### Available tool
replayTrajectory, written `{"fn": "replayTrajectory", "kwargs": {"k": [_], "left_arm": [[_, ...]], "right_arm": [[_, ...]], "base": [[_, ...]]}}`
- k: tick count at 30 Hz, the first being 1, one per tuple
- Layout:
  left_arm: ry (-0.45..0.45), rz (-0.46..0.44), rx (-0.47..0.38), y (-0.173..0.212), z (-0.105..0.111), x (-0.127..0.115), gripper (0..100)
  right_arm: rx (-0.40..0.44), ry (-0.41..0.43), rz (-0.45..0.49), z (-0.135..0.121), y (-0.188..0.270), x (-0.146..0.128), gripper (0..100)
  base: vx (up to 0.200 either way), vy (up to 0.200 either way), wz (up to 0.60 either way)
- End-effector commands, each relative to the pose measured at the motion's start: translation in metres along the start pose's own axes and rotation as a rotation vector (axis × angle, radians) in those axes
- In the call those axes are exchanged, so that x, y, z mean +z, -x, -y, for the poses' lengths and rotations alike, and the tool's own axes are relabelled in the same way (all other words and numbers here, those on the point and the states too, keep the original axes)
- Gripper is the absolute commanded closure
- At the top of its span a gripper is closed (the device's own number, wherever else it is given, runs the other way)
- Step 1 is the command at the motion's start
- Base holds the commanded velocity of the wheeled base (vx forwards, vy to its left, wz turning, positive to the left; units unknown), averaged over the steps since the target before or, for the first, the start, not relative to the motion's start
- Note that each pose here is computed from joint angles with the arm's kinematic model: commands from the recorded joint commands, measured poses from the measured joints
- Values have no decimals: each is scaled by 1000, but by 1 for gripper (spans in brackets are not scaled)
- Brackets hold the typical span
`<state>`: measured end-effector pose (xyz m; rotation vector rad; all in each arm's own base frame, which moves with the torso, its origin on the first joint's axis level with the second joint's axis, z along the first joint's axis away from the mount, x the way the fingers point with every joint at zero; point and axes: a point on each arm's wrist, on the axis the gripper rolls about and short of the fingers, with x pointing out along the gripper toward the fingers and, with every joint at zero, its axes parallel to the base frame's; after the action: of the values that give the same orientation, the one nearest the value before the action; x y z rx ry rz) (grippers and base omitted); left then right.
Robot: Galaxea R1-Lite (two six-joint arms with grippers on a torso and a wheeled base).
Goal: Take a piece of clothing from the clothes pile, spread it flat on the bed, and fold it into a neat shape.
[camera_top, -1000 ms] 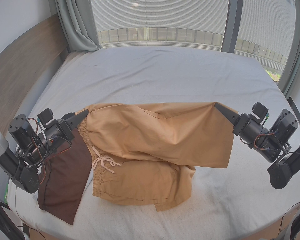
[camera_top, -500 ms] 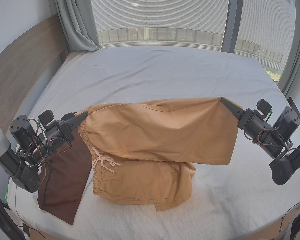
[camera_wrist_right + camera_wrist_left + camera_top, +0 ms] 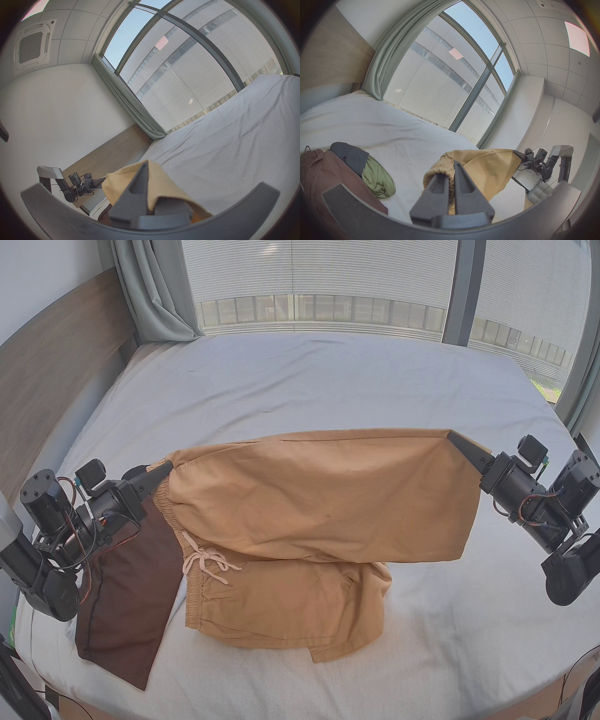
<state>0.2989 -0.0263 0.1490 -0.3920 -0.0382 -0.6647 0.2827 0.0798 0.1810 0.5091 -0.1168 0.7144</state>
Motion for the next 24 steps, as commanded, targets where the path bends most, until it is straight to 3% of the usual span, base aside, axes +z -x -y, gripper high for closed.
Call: {"fn": "replayTrajectory", "kwargs": {"k": [1, 24], "left_arm": [[0, 3, 5, -1, -3, 0, 100], [-4, 10, 27, -3, -13, 1, 100]], "right_arm": [[-5, 4, 6, 2, 0, 2, 100], [-42, 3, 22, 13, 4, 8, 100]], "base": [[0, 0, 0], [0, 0, 0]]}}
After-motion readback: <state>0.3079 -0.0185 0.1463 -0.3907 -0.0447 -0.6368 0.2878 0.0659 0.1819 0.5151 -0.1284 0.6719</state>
